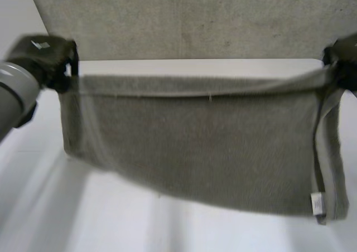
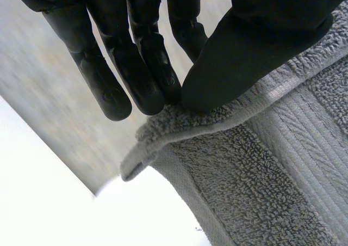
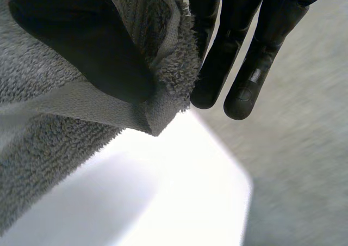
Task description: Fold the towel.
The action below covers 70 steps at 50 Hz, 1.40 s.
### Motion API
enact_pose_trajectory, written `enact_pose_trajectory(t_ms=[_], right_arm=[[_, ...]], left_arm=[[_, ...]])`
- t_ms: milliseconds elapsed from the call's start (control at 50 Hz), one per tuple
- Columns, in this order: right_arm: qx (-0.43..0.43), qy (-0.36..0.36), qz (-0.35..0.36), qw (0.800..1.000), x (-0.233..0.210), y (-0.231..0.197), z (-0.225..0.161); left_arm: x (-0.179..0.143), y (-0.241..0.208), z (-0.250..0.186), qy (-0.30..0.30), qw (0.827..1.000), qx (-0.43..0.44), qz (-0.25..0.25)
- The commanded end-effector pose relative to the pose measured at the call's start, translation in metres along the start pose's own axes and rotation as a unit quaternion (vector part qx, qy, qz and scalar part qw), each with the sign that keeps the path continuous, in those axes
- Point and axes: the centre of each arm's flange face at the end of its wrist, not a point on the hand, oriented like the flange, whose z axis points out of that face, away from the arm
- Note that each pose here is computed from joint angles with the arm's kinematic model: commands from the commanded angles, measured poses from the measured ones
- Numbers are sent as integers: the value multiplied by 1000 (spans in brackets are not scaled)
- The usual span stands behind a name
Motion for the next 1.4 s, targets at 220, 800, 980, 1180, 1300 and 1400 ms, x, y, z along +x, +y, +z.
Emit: enact_pose_trajectory(t_ms=[220,800,980,1180,1300,1400], right_arm=[[138,204,-79,966,17,-48,75],[129,59,-76,987,-83,48,91],[45,-1,-64,997,-112,94,84],[-38,-69,-73,994,-105,81,20],[-101,-76,-103,987,-77,76,-16],[-138,-102,-136,976,-72,79,-30]], left_arm=[[-4,-53,116,-58,984,163,30],[31,68,108,-40,992,121,-22],[49,147,81,-8,1000,-8,-8],[31,140,1,20,989,-133,56],[22,125,-49,55,970,-218,91],[19,117,-61,68,964,-234,107]])
